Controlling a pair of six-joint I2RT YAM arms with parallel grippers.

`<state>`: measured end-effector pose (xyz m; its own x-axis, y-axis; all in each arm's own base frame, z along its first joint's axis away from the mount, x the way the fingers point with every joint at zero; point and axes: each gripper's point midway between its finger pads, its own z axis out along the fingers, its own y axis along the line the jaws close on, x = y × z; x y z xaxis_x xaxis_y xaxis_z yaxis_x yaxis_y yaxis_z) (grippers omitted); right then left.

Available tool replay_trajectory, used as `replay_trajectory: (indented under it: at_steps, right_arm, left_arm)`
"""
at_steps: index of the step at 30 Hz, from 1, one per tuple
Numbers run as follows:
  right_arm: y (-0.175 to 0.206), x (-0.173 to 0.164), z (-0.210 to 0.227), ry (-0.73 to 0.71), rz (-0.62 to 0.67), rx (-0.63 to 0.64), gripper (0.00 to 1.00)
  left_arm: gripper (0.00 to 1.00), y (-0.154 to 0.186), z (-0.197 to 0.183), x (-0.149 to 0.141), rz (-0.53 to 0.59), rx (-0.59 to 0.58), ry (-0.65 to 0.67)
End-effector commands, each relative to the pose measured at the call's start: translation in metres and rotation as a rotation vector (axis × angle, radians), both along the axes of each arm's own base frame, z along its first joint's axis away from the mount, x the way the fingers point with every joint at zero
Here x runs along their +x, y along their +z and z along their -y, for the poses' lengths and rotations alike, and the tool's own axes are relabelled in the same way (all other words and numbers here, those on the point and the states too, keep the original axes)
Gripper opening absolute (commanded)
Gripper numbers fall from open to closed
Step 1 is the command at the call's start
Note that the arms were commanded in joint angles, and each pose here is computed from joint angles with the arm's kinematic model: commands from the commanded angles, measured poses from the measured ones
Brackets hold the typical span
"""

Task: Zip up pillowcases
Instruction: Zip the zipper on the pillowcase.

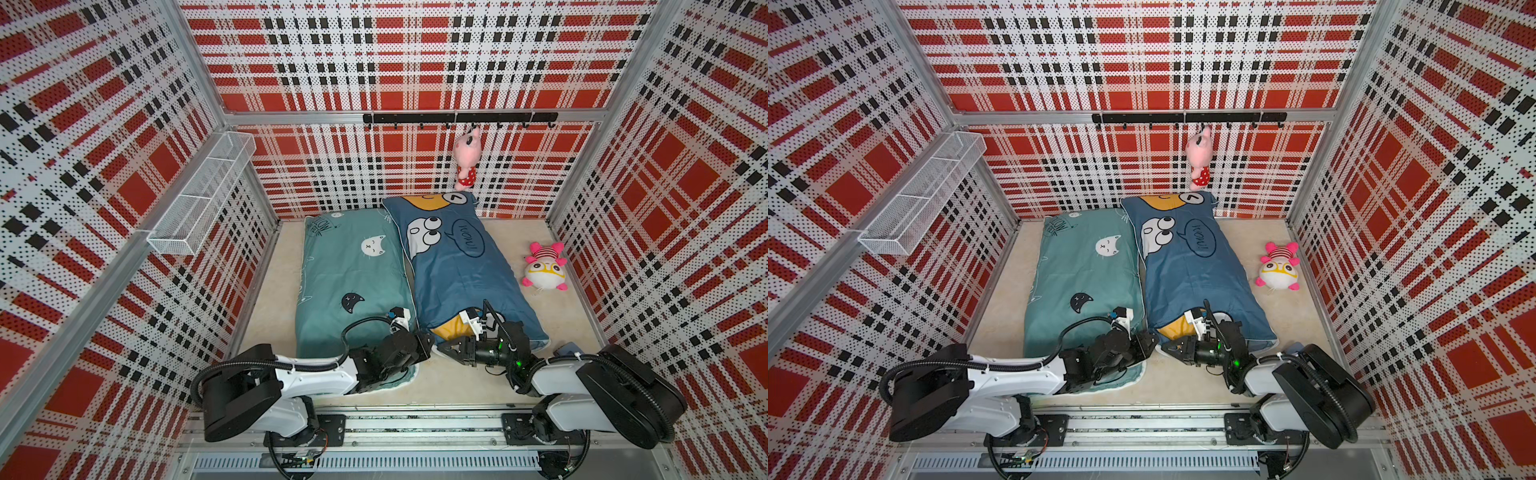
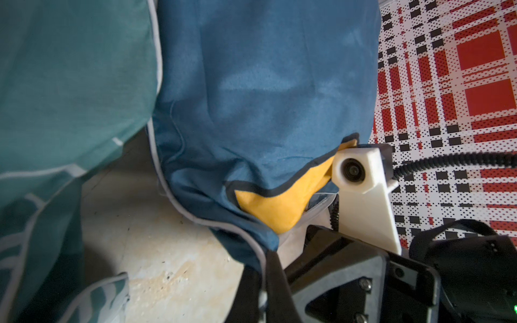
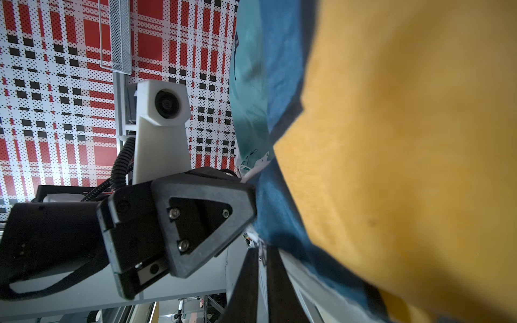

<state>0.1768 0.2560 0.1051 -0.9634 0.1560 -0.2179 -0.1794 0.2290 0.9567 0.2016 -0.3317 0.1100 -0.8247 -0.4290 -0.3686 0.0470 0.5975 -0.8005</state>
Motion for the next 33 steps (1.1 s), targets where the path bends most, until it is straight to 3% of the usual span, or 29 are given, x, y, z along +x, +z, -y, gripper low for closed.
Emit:
replay_trajectory:
  at_steps: [1, 15, 20, 33]
  right_arm:
    - [0.009, 0.005, -0.004, -0.005, 0.035, 0.011, 0.15]
    - [0.009, 0.007, -0.006, -0.008, 0.033, 0.024, 0.12]
    - [0.008, 0.008, -0.005, -0.010, 0.037, 0.012, 0.00]
    - [0.000, 0.018, 0.002, -0.073, 0.094, -0.117, 0.00]
  left_arm:
    - [0.00, 0.006, 0.005, 0.001, 0.016, -0.018, -0.012]
    - [0.00, 0.006, 0.008, -0.001, 0.015, -0.019, -0.019]
    - [0.00, 0.006, 0.008, -0.001, 0.017, -0.020, -0.019]
    - [0.00, 0.013, 0.013, 0.000, 0.047, -0.001, -0.030]
